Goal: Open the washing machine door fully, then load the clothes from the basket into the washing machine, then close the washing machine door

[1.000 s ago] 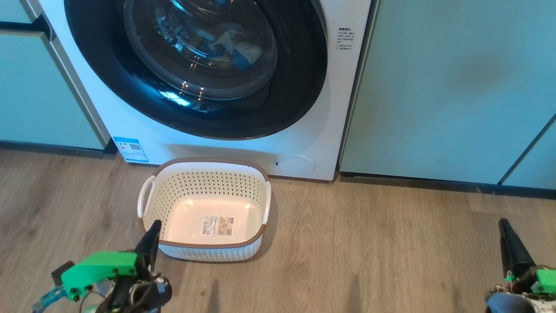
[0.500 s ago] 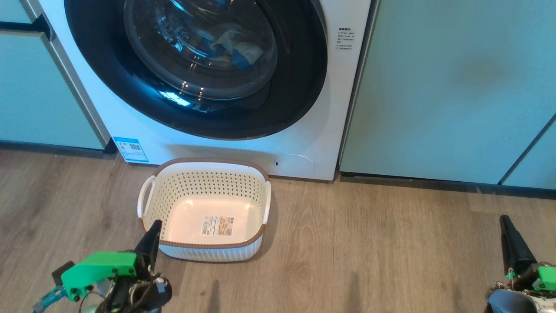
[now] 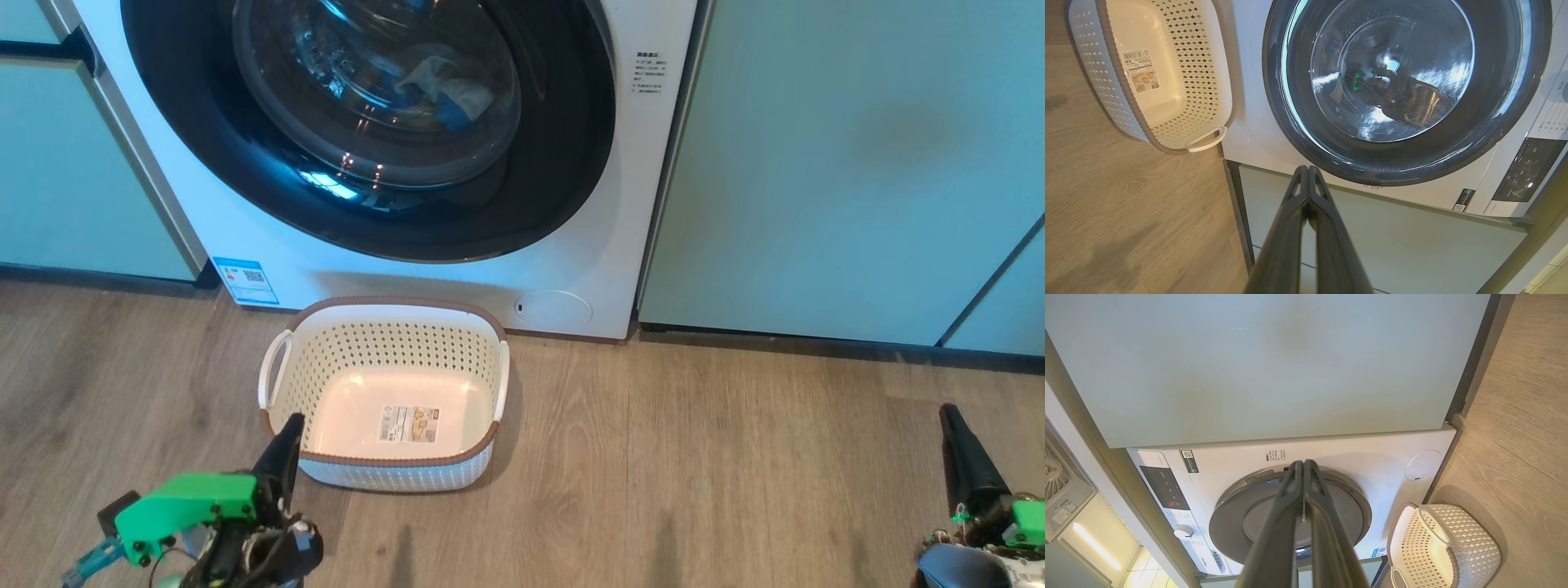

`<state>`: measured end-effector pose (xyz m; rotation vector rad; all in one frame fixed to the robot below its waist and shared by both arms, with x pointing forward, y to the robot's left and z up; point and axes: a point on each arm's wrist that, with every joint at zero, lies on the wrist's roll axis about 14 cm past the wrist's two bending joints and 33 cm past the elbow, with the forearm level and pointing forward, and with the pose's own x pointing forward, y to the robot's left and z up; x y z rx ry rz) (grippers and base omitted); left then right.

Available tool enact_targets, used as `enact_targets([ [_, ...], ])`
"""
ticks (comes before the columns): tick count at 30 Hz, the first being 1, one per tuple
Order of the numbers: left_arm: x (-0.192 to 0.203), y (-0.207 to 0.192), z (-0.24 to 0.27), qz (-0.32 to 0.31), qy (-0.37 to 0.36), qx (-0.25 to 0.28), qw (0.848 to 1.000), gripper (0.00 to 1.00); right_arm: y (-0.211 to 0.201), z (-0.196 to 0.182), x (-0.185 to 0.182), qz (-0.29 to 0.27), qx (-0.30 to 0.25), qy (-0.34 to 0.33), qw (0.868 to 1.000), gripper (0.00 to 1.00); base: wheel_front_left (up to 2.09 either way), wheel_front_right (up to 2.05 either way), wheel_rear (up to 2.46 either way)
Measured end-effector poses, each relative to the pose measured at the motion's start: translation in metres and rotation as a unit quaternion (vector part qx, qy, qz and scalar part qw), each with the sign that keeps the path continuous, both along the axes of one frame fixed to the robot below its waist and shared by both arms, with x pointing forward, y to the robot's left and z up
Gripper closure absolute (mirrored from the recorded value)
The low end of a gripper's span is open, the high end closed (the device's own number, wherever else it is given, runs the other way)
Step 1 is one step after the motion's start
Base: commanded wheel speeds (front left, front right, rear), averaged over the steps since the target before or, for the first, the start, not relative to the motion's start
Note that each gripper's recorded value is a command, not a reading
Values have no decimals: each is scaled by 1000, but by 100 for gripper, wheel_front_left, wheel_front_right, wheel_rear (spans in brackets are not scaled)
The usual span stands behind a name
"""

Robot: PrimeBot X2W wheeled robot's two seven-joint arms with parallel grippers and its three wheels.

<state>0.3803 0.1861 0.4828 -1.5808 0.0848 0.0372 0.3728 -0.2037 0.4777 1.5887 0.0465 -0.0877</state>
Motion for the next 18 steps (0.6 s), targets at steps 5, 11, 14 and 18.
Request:
enact_targets([
  [5, 0, 0, 0, 0, 0, 0, 1000, 100, 0, 0, 0, 0, 0, 0, 1000, 100, 0, 0, 0],
  [11, 0, 0, 0, 0, 0, -1, 1000, 100, -1, 0, 0, -2, -1, 0, 1000, 100, 0, 0, 0],
  [14, 0, 0, 0, 1, 0, -1, 1000, 100, -1, 0, 0, -2, 0, 0, 1000, 100, 0, 0, 0],
  [18, 0, 0, 0, 1, 0, -1, 1000, 100, -2, 0, 0, -2, 0, 0, 1000, 100, 0, 0, 0],
])
